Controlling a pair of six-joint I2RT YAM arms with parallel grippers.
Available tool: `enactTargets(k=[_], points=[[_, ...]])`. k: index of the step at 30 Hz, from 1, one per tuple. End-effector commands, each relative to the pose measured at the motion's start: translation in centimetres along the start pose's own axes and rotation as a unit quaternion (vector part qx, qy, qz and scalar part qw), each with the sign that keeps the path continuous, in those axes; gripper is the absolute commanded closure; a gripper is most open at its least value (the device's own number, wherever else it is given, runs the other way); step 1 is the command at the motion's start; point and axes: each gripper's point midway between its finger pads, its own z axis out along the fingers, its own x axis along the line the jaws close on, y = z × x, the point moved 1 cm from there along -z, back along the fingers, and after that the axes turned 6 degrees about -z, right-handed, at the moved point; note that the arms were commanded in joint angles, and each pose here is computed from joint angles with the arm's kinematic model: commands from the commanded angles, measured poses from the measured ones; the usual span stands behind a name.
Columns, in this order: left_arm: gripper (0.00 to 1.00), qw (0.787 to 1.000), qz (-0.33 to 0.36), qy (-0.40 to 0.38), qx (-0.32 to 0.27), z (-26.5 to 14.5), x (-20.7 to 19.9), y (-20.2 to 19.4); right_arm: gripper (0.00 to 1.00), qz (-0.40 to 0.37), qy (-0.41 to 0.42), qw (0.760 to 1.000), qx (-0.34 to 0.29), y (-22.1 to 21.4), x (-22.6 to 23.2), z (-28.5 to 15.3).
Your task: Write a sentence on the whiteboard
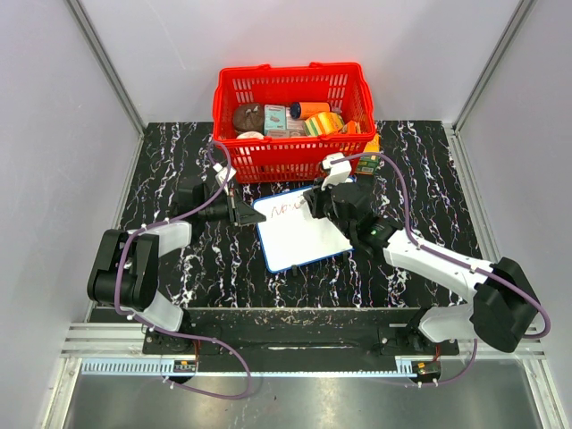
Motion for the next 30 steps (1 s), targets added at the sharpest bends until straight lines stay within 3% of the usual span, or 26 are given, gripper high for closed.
enactTargets(k=[1, 30], points=[[1.0, 0.998, 0.05, 0.046, -0.017, 0.3, 2.3, 0.3, 1.0, -0.012, -0.026, 1.0, -0.002, 0.6, -1.2, 0.0], [1.0, 0.997, 0.051, 0.047, -0.018, 0.3, 2.2, 0.3, 1.0, 0.0, -0.044, 0.998, -0.035, 3.4, -2.1, 0.5]])
